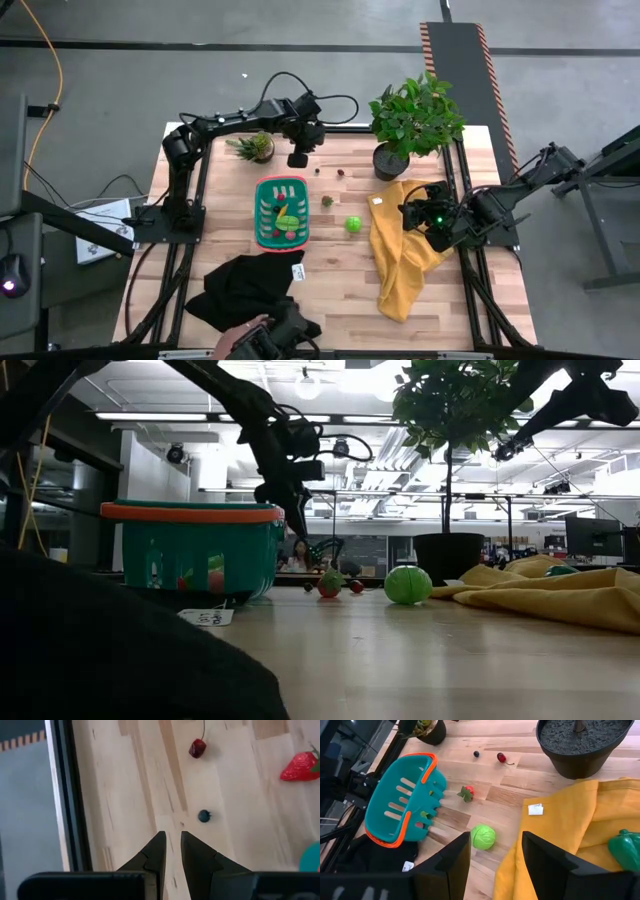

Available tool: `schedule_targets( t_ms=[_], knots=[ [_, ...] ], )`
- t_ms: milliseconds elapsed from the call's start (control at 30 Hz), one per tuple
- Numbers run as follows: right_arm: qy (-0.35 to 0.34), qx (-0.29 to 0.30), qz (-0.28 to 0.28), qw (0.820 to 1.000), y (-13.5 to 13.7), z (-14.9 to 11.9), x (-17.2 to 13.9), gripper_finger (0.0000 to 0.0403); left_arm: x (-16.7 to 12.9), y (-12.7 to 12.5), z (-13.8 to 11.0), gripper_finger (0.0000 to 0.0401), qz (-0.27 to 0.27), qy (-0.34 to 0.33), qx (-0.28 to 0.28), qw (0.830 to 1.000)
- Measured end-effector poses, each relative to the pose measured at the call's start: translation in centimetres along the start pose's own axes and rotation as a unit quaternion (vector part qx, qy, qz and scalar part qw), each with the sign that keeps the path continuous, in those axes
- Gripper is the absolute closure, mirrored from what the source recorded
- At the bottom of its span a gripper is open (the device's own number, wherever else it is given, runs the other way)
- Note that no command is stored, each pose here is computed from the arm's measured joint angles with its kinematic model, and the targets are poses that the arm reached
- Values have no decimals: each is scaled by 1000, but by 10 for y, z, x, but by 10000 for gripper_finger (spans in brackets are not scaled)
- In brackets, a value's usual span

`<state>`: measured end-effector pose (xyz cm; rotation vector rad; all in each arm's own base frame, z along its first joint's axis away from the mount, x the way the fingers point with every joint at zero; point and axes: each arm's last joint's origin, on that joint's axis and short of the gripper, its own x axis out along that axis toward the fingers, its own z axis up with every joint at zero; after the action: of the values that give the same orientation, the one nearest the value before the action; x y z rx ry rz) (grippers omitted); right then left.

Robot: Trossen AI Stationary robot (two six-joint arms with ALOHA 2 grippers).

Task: Pick and placing Produce into tupperware
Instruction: Put the blueberry in the green basket

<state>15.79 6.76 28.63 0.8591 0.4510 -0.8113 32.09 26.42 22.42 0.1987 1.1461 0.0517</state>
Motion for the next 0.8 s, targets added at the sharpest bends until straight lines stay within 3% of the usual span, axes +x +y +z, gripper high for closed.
schedule_targets(
  t_ms=[133,300,567,667,800],
  knots=[
    [0,6,6,1000,1,0,0,234,6,1,-1,352,5,12,-81,997],
    [0,8,8,1000,2,0,0,234,5,1,-2,352,15,17,-220,975],
    [-2,8,8,1000,2,0,0,234,5,-2,-4,352,12,32,-435,900],
    [-2,7,8,1000,2,0,0,234,5,-3,-5,352,11,38,-481,876],
    [-2,7,8,1000,2,0,0,234,5,-5,-7,352,15,50,-516,855]
  ],
)
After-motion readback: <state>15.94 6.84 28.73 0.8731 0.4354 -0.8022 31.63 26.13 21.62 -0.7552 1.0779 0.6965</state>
